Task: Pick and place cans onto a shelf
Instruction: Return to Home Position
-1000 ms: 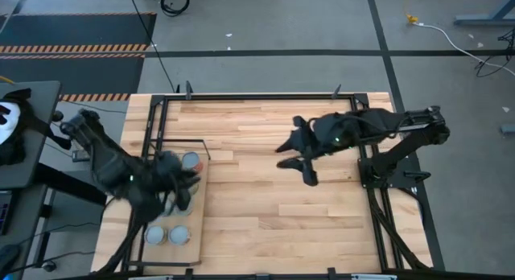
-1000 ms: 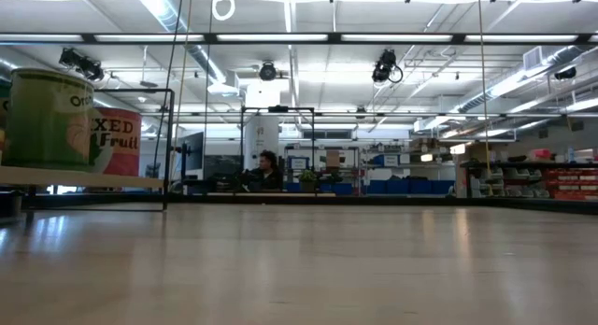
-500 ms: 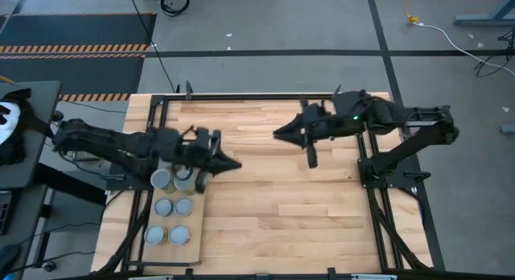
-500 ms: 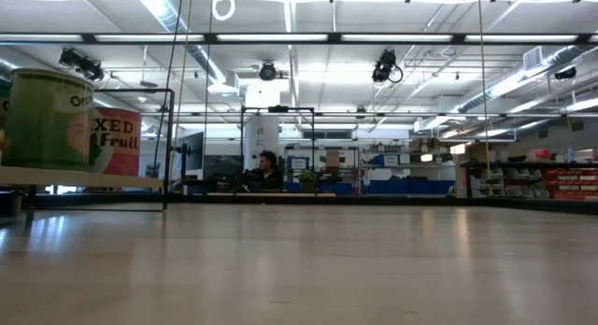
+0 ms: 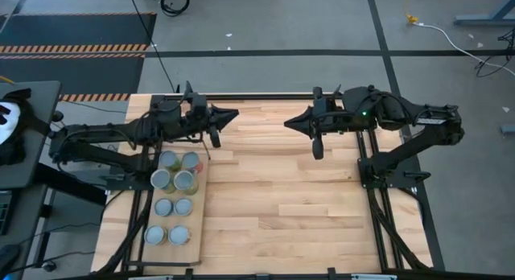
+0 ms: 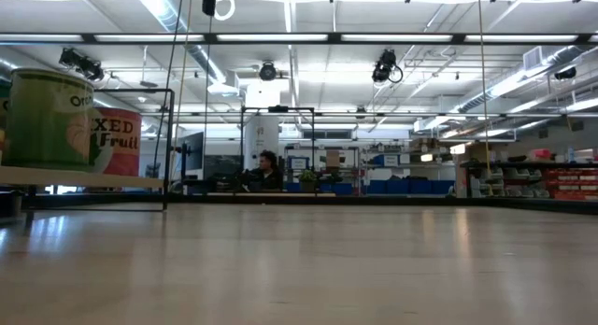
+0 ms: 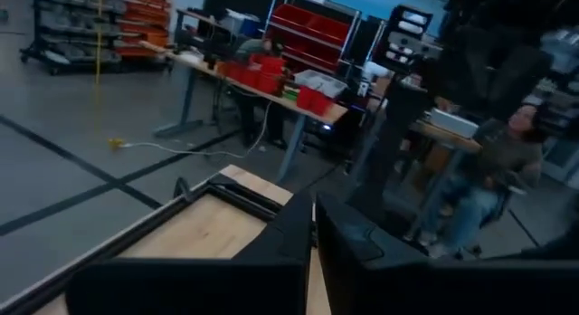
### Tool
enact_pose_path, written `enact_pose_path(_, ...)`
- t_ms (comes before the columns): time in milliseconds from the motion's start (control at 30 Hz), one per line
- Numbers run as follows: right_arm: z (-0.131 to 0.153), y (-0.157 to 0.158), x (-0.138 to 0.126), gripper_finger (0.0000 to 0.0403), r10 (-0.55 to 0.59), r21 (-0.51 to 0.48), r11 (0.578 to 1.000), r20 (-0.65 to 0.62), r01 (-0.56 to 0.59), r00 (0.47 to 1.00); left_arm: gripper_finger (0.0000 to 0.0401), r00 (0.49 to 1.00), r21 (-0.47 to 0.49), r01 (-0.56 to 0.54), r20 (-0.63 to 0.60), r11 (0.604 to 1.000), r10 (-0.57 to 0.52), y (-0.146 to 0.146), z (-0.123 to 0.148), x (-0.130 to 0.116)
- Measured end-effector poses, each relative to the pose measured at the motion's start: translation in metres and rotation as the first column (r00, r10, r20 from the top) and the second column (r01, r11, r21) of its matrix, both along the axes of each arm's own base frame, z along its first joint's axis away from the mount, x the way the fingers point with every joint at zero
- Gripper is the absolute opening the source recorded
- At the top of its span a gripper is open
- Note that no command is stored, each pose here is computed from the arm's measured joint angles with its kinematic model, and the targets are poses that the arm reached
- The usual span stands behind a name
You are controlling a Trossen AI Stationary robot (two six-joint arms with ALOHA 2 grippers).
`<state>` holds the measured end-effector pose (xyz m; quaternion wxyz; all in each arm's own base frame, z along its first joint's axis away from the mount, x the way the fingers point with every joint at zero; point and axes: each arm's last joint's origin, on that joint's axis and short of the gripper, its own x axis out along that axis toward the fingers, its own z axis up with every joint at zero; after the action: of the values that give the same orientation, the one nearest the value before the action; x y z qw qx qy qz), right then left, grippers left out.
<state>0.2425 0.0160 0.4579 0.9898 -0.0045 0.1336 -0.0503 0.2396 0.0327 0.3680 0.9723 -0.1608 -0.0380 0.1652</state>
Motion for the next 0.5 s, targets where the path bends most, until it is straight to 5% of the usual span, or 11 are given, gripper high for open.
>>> enact_pose_path(233,-0.010,-0.012,-0.011,0.0020,0.139,-0.044,0.989,-0.001,-0.139,0.990,0.0025,0.998,0.083,0.071,-0.002,0.994,-0.071,-0.005,0.014,-0.026)
enact_pose_path(500,-0.013,-0.022,-0.097,0.0023,0.117,-0.091,0.991,0.217,-0.099,0.969,0.0025,0.999,0.168,0.038,-0.019,0.985,-0.036,-0.023,0.030,-0.086)
